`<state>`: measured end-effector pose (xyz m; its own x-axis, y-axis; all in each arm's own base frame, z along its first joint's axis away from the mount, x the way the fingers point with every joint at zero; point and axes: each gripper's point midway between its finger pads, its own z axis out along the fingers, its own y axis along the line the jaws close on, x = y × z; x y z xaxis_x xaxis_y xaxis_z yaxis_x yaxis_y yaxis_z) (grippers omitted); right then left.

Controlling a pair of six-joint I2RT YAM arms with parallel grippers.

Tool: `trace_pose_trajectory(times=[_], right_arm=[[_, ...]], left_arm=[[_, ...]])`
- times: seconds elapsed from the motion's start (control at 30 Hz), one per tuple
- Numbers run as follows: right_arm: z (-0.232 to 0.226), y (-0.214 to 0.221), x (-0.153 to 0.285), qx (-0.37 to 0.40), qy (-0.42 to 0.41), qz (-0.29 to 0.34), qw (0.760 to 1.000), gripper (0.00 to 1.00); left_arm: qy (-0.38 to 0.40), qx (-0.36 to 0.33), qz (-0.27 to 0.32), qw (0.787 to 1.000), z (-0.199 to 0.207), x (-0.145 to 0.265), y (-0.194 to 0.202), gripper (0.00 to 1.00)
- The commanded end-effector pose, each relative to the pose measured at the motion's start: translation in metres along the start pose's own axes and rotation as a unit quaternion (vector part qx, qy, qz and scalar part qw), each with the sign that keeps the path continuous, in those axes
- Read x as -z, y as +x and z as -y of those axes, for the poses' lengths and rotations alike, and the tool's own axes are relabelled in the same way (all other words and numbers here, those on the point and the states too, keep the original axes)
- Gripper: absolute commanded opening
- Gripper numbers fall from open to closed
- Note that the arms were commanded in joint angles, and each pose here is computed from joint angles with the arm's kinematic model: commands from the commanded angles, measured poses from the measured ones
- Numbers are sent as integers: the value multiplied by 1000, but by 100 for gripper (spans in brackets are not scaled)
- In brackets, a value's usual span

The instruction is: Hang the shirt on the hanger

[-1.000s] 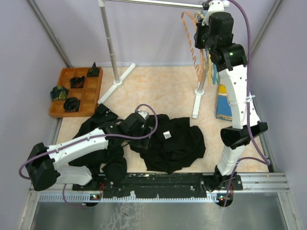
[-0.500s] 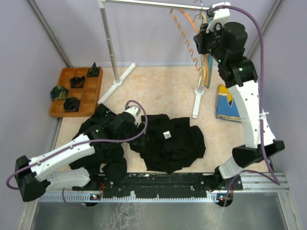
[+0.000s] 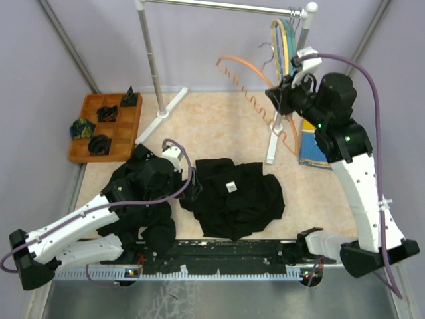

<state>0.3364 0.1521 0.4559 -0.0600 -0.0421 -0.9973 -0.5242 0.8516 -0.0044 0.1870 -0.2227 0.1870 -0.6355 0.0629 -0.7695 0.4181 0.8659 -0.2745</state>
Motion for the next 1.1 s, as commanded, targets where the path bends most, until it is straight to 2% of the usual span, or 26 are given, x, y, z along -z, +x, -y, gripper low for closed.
trace_pose_trajectory(times=[0.0, 0.1, 0.3, 0.77, 0.83, 1.07], right_arm=[[-22, -19, 39, -13, -34, 53, 998, 0], [-27, 6, 51, -36, -37, 26, 998, 0], [-33, 55, 80, -77, -21, -17, 997, 0], [-62, 117, 127, -132, -53, -69, 987, 0], [-62, 118, 131, -132, -49, -67, 988, 0], [-60, 116, 141, -125, -39, -63, 989, 0]], left_arm=[[12, 4, 14, 1000, 5, -5, -5, 99], [21, 12, 8, 1000, 11, -12, -2, 99], [-9, 51, -33, 998, 7, -25, 16, 94], [-17, 94, -53, 994, 17, -49, 62, 84], [-30, 95, -57, 993, 16, -53, 67, 79], [-87, 103, -48, 990, 0, -63, 68, 55]])
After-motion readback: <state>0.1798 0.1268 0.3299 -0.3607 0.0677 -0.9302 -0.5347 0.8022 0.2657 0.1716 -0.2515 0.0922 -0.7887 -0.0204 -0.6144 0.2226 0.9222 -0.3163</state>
